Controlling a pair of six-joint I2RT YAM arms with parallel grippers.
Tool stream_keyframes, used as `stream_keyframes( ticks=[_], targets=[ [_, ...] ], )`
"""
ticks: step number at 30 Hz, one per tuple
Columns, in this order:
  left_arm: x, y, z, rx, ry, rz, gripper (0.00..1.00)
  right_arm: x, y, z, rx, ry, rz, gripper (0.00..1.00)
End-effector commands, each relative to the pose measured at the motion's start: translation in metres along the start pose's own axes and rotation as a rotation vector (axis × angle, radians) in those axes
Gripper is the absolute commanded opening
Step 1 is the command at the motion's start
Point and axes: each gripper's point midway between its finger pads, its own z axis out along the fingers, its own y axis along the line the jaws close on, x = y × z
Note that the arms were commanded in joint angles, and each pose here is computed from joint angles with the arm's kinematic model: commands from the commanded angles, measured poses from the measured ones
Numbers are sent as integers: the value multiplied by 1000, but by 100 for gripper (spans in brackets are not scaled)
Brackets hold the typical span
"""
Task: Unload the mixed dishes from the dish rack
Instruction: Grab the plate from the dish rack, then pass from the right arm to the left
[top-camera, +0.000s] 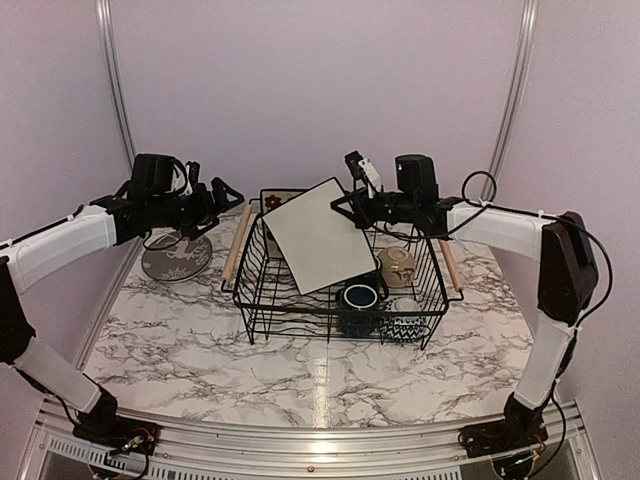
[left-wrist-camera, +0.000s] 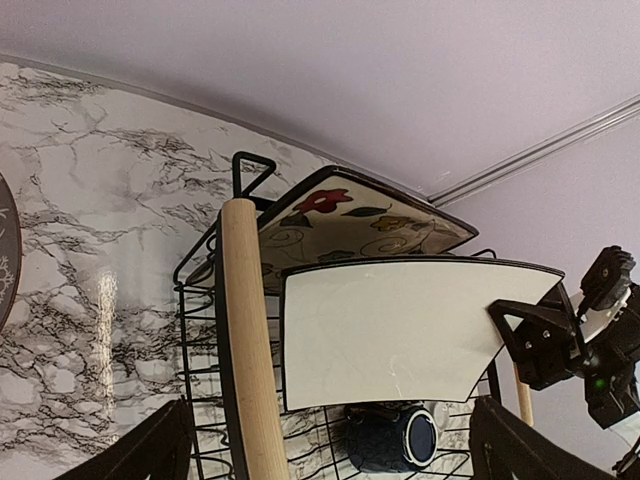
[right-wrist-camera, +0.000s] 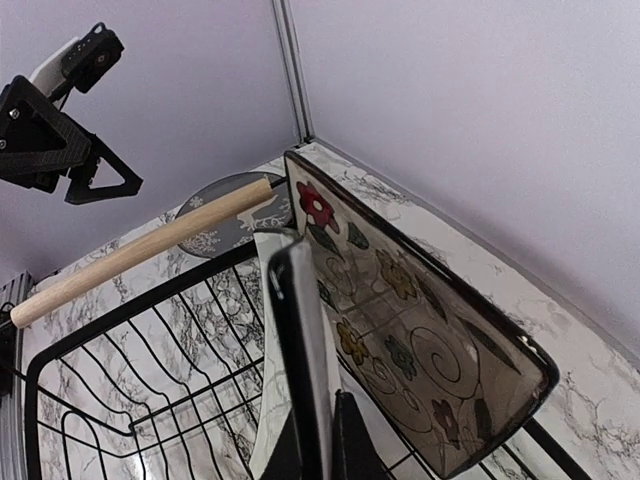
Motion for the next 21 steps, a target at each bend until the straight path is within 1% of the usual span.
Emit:
stream_keyframes(
  ticks=[1, 4, 10, 15, 21],
  targets=[
    [-6, -16, -6, 44, -12, 13, 99, -89, 12, -29, -35, -217, 83, 0],
    [-6, -18, -4, 57, -6, 8, 99, -92, 9, -32, -52, -223, 168, 0],
    [-2, -29, -1, 127, 18, -16, 99, -106, -2, -52, -118, -291, 372, 0],
    [1, -52, 0, 260, 38, -46, 98, -116, -6, -70, -146, -342, 435, 0],
    [17, -76, 8, 359, 99, -44, 95, -126, -8, -95, -222, -420, 531, 0]
  ],
)
